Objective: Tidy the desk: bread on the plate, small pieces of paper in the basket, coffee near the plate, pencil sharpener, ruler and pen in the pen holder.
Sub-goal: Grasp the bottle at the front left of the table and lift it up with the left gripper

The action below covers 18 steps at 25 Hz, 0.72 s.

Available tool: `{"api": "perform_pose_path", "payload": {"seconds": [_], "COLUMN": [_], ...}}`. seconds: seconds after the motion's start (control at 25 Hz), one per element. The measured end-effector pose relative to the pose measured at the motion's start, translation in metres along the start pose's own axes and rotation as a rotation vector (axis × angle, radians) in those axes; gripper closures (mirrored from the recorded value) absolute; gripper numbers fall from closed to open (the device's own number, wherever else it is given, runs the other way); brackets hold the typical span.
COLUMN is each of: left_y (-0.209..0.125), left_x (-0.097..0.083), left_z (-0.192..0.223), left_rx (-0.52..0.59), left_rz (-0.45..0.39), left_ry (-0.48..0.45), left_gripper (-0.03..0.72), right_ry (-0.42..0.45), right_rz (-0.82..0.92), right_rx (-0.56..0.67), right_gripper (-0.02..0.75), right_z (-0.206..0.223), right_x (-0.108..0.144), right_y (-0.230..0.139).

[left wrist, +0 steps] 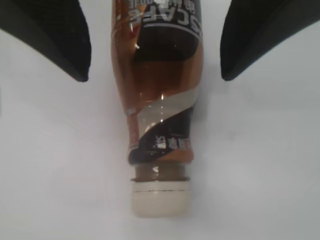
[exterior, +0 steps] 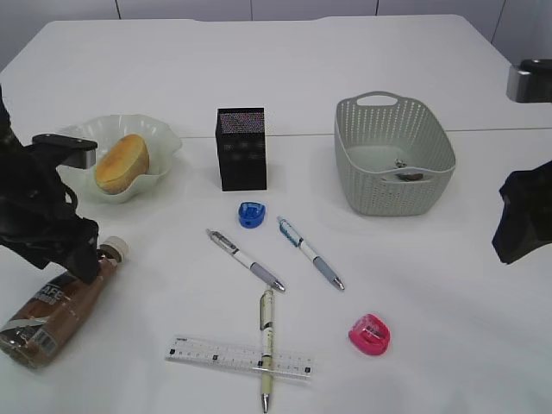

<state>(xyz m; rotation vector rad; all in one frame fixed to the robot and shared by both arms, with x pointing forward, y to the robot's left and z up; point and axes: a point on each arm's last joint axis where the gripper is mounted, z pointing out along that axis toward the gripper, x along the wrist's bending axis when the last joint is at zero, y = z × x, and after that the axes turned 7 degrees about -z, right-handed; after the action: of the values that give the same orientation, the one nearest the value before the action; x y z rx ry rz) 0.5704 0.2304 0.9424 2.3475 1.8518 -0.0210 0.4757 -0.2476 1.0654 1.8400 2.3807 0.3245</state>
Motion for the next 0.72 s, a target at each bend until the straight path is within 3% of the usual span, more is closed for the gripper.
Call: {"api": "perform_pose_path", "payload": {"seconds": [0.32, 0.72], "left_y": [0.001, 0.005], "left_x": [-0.008, -0.009], "left_z": [0.019, 0.026], "left_rx": [0.045, 0.016], "left_rz": [0.023, 0.021], "left_ry": [-0.005, 0.014], "left_gripper": [0.099, 0.102], "right_ry": [-0.001, -0.001], "right_rz": [0.000, 0.000], "right_rx": [-0.008, -0.013], "right_gripper": [0.153, 0.153], "right_z": [0.000, 0.000], "right_x": [0.000, 0.000], "right_y": [0.001, 0.001]}}
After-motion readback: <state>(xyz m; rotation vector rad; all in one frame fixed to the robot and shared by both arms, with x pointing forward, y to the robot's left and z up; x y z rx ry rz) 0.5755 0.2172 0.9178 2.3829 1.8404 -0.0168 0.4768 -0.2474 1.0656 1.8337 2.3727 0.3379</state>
